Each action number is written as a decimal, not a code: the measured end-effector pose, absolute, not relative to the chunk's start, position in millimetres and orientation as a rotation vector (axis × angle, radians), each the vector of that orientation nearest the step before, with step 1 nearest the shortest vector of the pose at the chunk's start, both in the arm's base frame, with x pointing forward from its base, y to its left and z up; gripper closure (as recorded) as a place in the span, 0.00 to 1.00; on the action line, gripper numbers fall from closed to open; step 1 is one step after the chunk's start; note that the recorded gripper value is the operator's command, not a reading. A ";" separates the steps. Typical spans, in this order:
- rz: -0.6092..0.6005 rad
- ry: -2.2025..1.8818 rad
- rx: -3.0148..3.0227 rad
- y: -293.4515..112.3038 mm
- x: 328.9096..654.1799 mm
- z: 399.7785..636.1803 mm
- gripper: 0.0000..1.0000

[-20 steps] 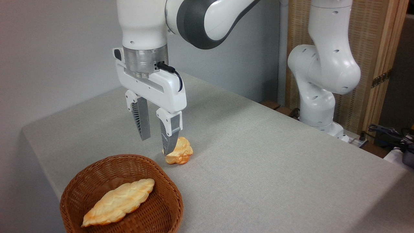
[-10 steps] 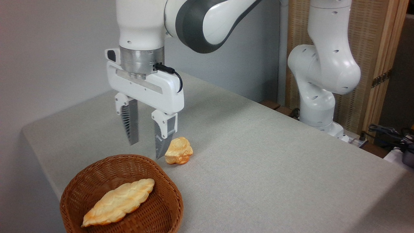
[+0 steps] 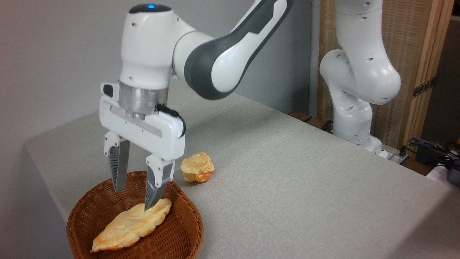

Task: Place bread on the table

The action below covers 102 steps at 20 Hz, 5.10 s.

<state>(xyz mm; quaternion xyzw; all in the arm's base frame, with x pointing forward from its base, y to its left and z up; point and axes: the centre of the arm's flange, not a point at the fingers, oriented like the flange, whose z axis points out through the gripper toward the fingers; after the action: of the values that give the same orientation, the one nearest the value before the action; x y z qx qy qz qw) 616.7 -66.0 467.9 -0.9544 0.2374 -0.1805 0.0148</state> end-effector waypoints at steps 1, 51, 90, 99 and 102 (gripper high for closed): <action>-0.557 0.743 -2.968 -66.2 619.4 460.3 0.00; -0.422 0.900 -2.907 -60.8 594.3 501.9 0.56; 0.155 1.219 -2.924 -55.3 501.5 447.1 0.00; 0.004 1.227 -2.899 -61.2 509.5 494.4 0.00; -0.111 1.212 -2.881 -59.9 519.3 531.3 0.00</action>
<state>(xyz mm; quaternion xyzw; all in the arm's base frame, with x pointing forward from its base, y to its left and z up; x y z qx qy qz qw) 519.3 -59.9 531.3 -0.9212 0.3874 -0.0354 0.0069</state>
